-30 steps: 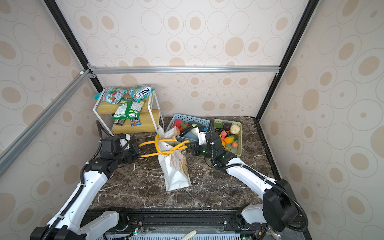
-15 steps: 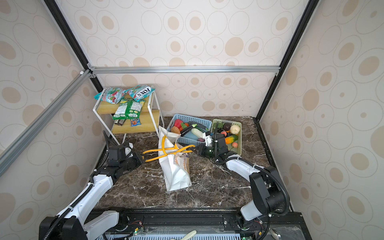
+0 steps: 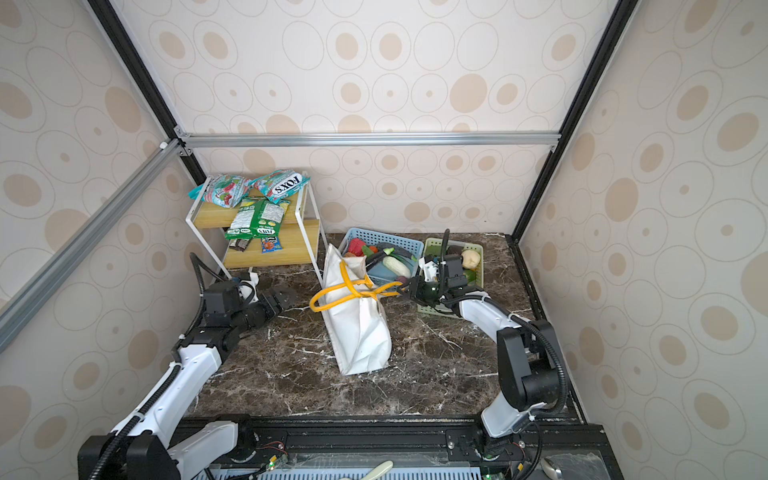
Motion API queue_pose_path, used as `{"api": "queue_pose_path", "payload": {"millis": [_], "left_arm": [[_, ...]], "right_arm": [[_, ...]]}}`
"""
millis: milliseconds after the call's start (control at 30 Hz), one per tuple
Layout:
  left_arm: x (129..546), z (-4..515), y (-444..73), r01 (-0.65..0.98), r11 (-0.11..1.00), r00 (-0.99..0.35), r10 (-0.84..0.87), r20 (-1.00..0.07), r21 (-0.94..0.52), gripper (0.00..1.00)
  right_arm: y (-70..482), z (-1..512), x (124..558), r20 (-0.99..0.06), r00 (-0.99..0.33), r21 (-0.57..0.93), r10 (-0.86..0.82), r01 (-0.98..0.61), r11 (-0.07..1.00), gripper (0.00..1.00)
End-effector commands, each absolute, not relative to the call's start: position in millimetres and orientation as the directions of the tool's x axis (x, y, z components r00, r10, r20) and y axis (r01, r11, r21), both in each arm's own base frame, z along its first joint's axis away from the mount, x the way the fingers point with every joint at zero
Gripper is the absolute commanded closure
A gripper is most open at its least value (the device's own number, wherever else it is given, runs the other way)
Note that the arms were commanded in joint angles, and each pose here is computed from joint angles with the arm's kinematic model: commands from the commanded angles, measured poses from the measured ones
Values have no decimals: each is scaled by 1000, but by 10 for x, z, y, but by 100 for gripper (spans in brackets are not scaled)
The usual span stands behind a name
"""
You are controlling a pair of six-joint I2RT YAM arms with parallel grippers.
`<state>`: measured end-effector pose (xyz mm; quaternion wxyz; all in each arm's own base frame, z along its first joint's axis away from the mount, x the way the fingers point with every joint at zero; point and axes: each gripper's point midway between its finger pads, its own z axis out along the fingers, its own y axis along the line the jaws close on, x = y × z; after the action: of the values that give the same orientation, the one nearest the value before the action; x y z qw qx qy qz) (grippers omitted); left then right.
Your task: Place the food into the grocery bag and tie it
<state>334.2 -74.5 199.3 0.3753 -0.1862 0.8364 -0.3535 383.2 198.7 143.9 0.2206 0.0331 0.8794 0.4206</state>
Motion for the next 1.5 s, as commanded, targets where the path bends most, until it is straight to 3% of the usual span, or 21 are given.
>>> {"api": "queue_pose_path", "payload": {"millis": [0, 267, 433, 533, 600, 667, 700, 767, 867, 1000, 1133, 1300, 1467], "left_arm": [[3387, 2303, -793, 34, 673, -642, -552, -532, -739, 21], [3489, 2466, -666, 26, 738, -605, -525, -598, -674, 21], [3523, 2455, -568, 21, 806, -595, -465, -656, -591, 20], [3550, 2420, -451, -13, 848, -579, -439, -687, -531, 15], [3557, 2399, -390, -35, 863, -572, -431, -698, -504, 2], [3565, 2358, -296, -73, 881, -557, -425, -714, -468, 1], [3568, 2344, -232, -96, 891, -543, -420, -727, -443, 1], [3566, 2294, -26, -168, 915, -492, -401, -773, -367, 1], [3528, 2248, 246, -250, 931, -391, -347, -852, -265, 1], [3409, 2180, 373, -234, 961, -237, -205, -950, -149, 1], [3341, 1879, 451, -245, 969, -237, -73, -969, -13, 1], [3395, 1629, 442, -233, 972, -129, -54, -990, -22, 1], [3535, 1495, 377, -194, 980, -71, -64, -995, -49, 1]], "right_arm": [[1995, 1479, 3713, -365, -915, 731, 172, -166, 662, 57], [2048, 1991, 3414, -437, -899, 709, -13, -353, 611, 44], [1982, 2226, 3125, -479, -873, 692, -91, -440, 572, 42], [1904, 2299, 3093, -505, -859, 674, -90, -457, 580, 41], [1795, 2296, 3157, -513, -855, 654, -69, -442, 614, 41], [1581, 2267, 3303, -518, -855, 618, -17, -388, 684, 39], [1472, 2227, 3376, -522, -853, 594, 9, -355, 722, 32], [1146, 2121, 3583, -559, -828, 481, 53, -270, 834, 0], [708, 2030, 3808, -636, -766, 326, 97, -153, 933, 0], [313, 1920, 3902, -774, -631, 123, 48, -75, 990, 0], [6, 1650, 3893, -824, -567, -36, -16, 24, 999, 0], [-267, 1303, 3940, -850, -527, -81, 29, 185, 979, 0], [-250, 1054, 3992, -852, -523, -84, 13, 161, 983, 0]]}}
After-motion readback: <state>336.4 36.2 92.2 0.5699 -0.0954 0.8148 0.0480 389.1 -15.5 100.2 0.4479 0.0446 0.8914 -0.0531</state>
